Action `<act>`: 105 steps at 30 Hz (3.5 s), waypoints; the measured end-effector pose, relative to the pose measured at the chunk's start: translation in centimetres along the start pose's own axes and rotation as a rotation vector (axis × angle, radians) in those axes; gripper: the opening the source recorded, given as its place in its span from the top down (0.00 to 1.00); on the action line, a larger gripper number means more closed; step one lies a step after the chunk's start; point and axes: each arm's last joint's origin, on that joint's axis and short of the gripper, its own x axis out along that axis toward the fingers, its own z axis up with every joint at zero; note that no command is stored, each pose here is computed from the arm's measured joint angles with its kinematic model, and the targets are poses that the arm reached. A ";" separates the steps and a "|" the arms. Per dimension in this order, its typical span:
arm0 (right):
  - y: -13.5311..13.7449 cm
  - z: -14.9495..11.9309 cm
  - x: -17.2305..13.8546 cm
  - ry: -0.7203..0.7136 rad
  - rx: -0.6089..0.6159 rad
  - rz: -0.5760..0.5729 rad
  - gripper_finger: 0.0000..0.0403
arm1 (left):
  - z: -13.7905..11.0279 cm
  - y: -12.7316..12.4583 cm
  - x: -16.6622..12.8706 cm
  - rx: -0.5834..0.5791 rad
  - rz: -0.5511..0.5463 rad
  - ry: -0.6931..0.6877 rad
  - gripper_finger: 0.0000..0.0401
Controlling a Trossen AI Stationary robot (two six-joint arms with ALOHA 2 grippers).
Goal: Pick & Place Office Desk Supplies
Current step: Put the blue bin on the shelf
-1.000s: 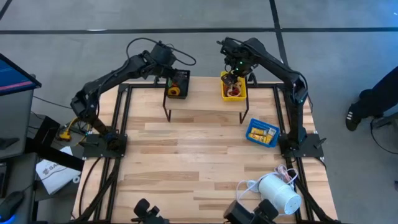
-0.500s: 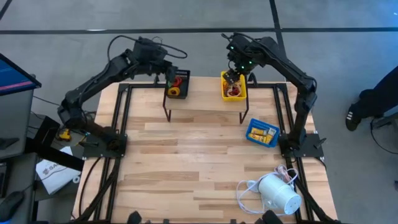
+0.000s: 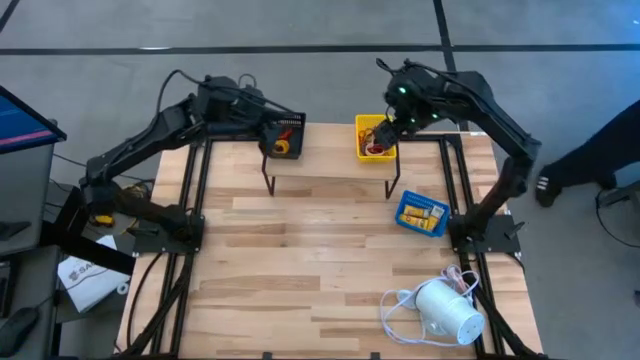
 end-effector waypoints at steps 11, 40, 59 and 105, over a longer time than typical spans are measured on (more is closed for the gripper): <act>5.4 -4.2 -2.0 0.034 0.069 0.109 0.42 | -1.2 0.1 -3.8 0.066 0.002 0.013 0.55; 7.7 -19.5 8.1 0.646 -0.155 -0.150 0.42 | -7.2 0.6 -6.6 0.008 -0.065 0.027 0.55; 5.1 -21.4 14.5 0.615 -0.228 -0.053 0.42 | -9.4 0.7 -4.0 -0.064 -0.078 0.027 0.55; 3.2 -20.1 17.0 0.583 -0.049 -0.011 0.41 | -8.8 -1.2 -4.5 -0.039 -0.173 -0.058 0.55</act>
